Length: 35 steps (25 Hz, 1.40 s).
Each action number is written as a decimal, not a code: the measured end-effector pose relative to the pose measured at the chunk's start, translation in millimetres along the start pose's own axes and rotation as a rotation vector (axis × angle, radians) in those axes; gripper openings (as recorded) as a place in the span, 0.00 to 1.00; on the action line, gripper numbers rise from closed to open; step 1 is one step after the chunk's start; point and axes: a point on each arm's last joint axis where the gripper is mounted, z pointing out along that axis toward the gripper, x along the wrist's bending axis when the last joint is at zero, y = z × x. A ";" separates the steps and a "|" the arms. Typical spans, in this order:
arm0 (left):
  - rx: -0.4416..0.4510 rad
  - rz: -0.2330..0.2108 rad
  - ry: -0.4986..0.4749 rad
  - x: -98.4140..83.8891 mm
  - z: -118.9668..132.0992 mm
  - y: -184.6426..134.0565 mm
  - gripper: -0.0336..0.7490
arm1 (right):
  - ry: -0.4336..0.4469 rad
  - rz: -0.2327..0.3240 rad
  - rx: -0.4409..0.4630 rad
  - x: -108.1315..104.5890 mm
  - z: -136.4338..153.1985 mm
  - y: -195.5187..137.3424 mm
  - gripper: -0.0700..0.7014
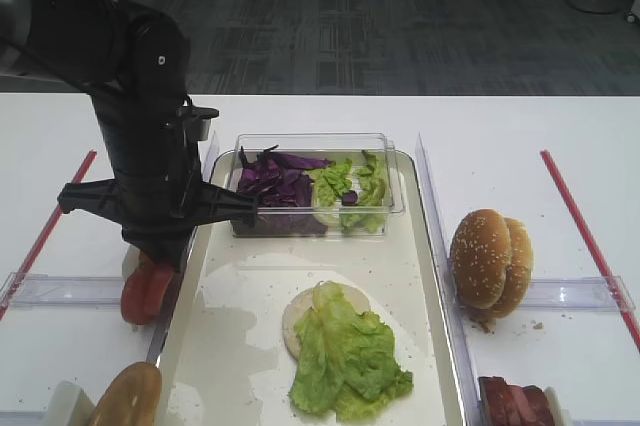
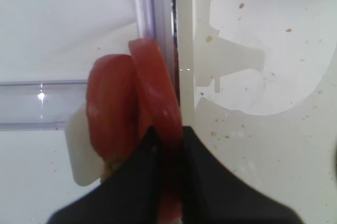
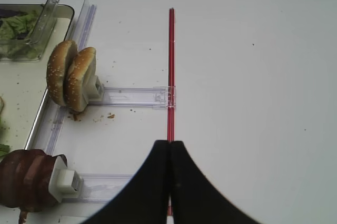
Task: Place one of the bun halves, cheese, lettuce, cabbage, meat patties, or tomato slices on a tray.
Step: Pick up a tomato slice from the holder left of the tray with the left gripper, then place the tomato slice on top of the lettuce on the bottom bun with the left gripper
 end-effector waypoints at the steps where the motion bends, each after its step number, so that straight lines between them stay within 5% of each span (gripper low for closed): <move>1: 0.002 0.000 0.001 0.1 0.0 -0.2 0.10 | 0.000 0.000 0.000 0.0 0.0 0.0 0.14; 26: -0.127 -0.029 -0.007 20.5 -70.2 -16.1 0.09 | 0.000 0.000 0.000 0.0 0.0 0.0 0.14; 35: -0.050 0.138 -0.170 5.4 -70.6 -24.3 0.09 | 0.000 0.000 0.000 0.0 0.0 0.0 0.14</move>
